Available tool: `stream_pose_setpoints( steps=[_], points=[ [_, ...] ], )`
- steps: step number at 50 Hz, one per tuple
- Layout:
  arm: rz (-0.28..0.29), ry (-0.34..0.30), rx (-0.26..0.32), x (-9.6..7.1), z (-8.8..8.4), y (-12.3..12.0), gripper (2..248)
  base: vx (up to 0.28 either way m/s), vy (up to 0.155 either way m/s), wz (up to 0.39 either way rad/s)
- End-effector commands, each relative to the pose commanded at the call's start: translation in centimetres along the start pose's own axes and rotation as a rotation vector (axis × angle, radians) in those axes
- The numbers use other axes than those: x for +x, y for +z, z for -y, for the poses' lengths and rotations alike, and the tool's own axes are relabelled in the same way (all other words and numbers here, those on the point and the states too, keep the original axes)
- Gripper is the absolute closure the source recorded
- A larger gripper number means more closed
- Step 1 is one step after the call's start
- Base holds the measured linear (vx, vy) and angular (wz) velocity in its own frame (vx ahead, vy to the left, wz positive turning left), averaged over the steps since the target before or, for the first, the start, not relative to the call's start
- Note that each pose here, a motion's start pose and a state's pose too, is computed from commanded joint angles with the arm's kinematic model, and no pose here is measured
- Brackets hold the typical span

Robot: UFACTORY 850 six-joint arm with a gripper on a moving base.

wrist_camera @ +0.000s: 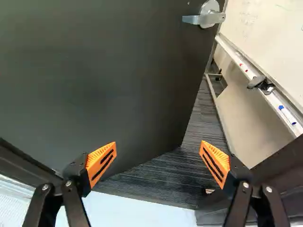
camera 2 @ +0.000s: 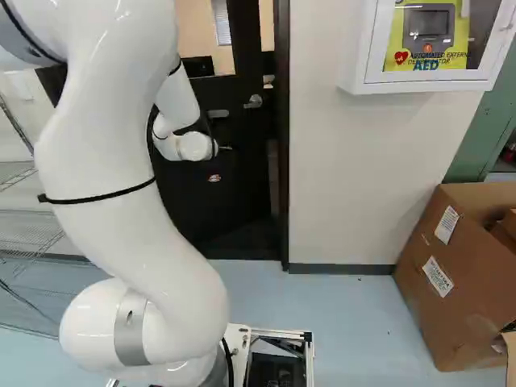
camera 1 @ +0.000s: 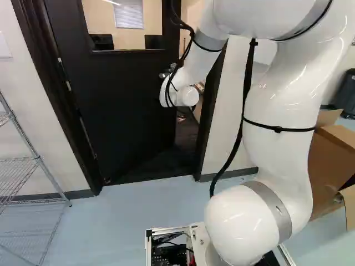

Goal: Open the door and move inside

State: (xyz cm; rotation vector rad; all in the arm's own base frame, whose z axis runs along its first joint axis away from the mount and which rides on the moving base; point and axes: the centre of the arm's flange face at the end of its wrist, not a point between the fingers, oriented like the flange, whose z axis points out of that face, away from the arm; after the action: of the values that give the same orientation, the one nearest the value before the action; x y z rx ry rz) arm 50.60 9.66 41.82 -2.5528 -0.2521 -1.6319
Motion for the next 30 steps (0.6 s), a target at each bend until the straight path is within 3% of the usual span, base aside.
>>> stream_pose_setpoints(
  steps=[18, 30],
  points=[
    [0.011, -0.068, 0.028, -1.4, -1.0, -3.3, 3, 0.000, 0.000, 0.000],
    [0.016, -0.072, 0.017, -2.3, -1.8, -5.3, 3, 0.000, 0.000, 0.000]
  ],
)
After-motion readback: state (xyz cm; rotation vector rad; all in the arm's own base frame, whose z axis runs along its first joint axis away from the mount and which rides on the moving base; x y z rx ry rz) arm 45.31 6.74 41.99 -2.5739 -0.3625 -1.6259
